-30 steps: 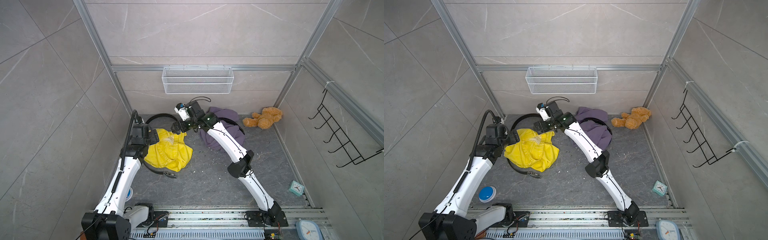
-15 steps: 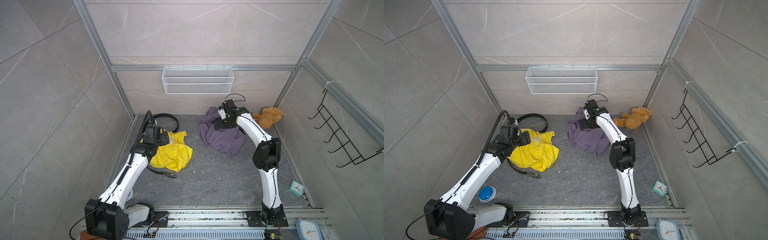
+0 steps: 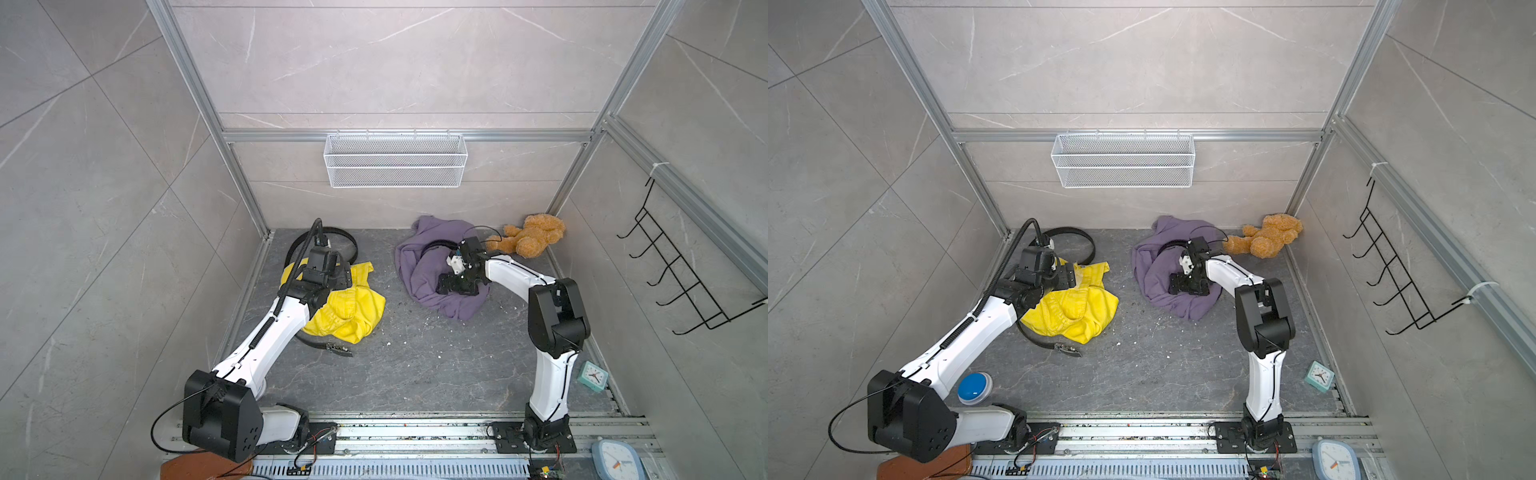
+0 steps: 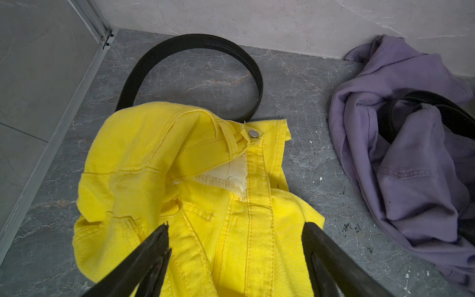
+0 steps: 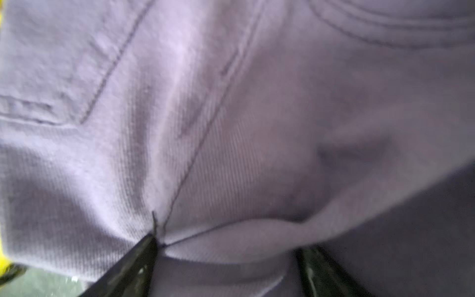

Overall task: Remove the belt from the trousers
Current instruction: Move the trousers to the center of the board.

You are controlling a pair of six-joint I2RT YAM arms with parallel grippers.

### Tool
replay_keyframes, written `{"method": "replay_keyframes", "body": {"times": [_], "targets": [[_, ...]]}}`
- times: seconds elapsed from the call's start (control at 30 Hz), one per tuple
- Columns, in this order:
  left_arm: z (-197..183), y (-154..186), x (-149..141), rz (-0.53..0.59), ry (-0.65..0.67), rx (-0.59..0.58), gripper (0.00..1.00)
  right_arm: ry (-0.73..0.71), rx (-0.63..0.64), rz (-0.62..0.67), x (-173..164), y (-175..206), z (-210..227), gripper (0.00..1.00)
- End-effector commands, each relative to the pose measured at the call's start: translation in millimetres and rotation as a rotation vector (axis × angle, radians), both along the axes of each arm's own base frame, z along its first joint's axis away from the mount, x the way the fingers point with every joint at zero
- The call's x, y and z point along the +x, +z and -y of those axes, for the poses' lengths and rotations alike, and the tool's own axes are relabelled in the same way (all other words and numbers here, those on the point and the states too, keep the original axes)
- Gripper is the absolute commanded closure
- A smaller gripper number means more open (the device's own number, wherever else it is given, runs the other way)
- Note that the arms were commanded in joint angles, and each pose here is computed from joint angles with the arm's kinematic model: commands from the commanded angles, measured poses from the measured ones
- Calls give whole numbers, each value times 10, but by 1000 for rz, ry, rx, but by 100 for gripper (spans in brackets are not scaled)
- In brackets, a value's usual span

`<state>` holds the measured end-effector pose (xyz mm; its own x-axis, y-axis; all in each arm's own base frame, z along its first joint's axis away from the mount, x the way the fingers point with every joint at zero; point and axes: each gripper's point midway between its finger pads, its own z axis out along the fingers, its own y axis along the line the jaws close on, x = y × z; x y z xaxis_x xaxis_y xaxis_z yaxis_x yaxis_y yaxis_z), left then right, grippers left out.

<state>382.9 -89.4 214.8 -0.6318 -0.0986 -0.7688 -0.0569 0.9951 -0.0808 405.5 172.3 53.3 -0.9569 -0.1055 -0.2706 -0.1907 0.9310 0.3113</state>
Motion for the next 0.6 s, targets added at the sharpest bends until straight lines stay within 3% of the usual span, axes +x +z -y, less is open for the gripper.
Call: {"method": "replay_keyframes", "body": {"times": [0.0, 0.17, 0.3, 0.37, 0.57], "targets": [[47, 228, 122, 67, 12, -31, 17, 22, 43, -72, -511, -54, -166, 12], [46, 222, 138, 65, 10, -21, 17, 57, 60, -48, -968, 254, -235, 12], [89, 216, 161, 62, 1, -26, 17, -18, 38, 146, -876, 1010, 56, 7], [119, 203, 179, 60, -3, -29, 17, -73, -1, 206, -780, 1187, 291, 5], [216, 220, 233, 62, -28, -38, 17, -238, -130, 178, -492, 807, 1031, 14]]}}
